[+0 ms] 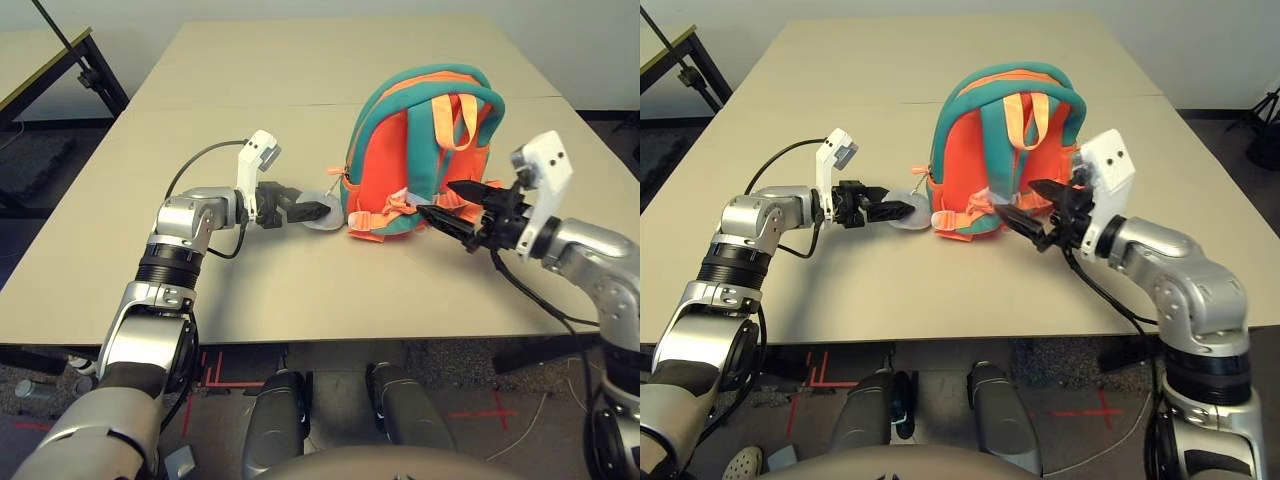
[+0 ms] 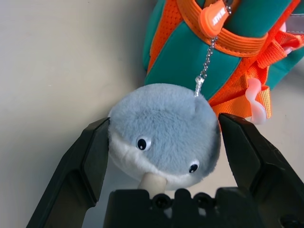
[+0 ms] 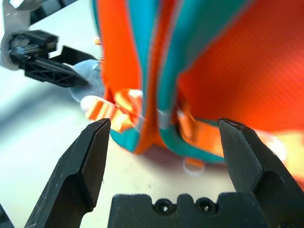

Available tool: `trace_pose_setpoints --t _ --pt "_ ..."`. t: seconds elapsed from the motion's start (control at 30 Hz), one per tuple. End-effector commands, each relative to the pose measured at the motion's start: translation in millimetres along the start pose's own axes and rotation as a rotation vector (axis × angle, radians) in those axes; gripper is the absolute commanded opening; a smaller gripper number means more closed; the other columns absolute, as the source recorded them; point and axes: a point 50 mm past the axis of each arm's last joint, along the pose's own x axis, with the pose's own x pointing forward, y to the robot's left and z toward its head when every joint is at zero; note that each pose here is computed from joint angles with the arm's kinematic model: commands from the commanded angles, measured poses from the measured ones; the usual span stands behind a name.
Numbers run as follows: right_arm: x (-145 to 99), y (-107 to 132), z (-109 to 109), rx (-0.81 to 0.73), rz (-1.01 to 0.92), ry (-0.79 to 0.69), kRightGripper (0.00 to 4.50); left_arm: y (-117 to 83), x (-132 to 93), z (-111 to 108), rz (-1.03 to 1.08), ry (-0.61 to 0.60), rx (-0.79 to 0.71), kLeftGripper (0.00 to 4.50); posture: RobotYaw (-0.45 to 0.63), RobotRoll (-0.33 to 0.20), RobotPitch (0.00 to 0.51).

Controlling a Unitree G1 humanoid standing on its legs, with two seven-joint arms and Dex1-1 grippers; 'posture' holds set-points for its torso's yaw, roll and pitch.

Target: Put the pencil case into the backpack and zip it.

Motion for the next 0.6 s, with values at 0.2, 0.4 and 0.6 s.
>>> trace_pose_setpoints --t 0.2,0.4,0.6 --pt "-18.1 -47.4 -23.0 0.037 -0.326 -0.071 4.47 9.1 -12.3 -4.5 0.104 -0.092 -0.025 4.50 -0.25 0.000 0.116" --pt "-19.9 -76.8 -36.4 0.019 -0.497 -0.126 4.47 20.9 -24.4 -8.8 0.237 -0.224 -0.009 4.50 -0.23 0.000 0.116" --pt "-10.7 -87.1 -43.4 -0.030 -0.568 -0.155 4.47 33.8 -40.8 -8.3 0.430 -0.416 0.060 4.50 -0.21 0.000 0.112"
